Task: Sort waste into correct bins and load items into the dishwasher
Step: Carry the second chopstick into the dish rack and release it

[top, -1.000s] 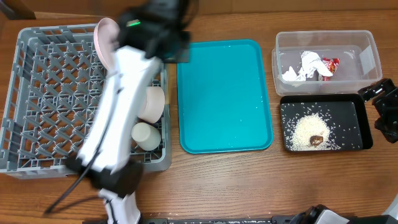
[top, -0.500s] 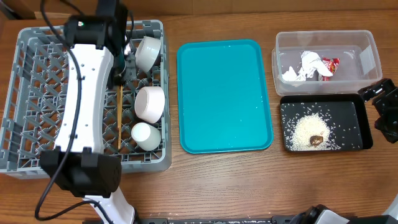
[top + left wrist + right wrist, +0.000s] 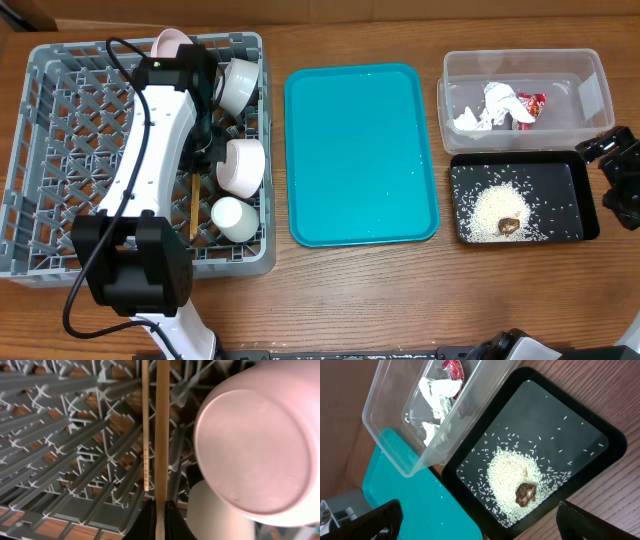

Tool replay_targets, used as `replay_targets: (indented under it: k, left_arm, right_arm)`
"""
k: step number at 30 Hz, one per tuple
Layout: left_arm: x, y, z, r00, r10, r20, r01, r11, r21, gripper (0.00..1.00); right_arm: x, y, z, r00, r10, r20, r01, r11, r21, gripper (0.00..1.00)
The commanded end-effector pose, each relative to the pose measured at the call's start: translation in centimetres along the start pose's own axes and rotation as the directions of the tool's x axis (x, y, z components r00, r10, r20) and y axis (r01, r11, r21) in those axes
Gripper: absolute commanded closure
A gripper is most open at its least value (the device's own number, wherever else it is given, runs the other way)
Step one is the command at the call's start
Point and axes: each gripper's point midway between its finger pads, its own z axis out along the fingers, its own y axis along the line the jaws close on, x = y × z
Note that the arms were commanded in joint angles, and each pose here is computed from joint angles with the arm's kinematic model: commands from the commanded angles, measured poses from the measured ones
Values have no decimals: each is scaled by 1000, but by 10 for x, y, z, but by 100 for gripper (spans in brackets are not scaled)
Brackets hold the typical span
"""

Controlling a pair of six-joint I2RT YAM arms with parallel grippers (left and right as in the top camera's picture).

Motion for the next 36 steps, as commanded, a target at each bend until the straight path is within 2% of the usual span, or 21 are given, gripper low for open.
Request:
replay_targets:
  k: [1, 9, 10, 12, 13, 15, 23, 27, 32, 35, 36]
  left_arm:
    - [4, 9, 9, 1000, -5, -21, 5, 1000, 3, 96]
    - [-1, 16, 13, 1000, 25, -8, -25, 999, 24, 94]
    - [-2, 16, 13, 1000, 25, -6, -24, 999, 23, 87]
    - [-2, 15, 13, 1000, 23, -2, -23, 999, 24, 64]
    - [-3, 15, 13, 1000, 22, 0, -22, 999, 25, 56]
    - [-4, 12, 12, 1000, 17, 4, -17, 999, 39, 49]
    - [-8, -11, 6, 1000, 11, 19, -14, 986, 169, 48]
    - [-8, -24, -19, 997, 34, 63, -47, 977, 209, 46]
    - [0, -41, -89, 966, 83, 244, -137, 967, 216, 45]
    - [9, -48, -141, 904, 93, 417, -197, 957, 213, 45]
    - [11, -49, -157, 874, 90, 477, -210, 956, 206, 36]
  right_arm:
    - [-6, 6, -10, 999, -9, 38, 10, 1000, -14, 0]
    - [-6, 6, -10, 999, -9, 38, 9, 1000, -14, 0]
    - [-6, 6, -10, 999, -9, 38, 9, 1000, -14, 0]
    - [-6, 6, -10, 999, -9, 38, 10, 1000, -14, 0]
    - [-6, 6, -10, 999, -9, 38, 9, 1000, -14, 0]
    - [-6, 6, -10, 999, -9, 38, 9, 1000, -14, 0]
    - [-6, 6, -10, 999, -9, 38, 10, 1000, -14, 0]
    - [-6, 6, -10, 999, -9, 38, 9, 1000, -14, 0]
    - [-6, 6, -10, 999, -9, 38, 10, 1000, -14, 0]
    - [-6, 6, -10, 999, -9, 38, 10, 1000, -14, 0]
    - [-7, 6, -10, 999, -9, 38, 10, 1000, -14, 0]
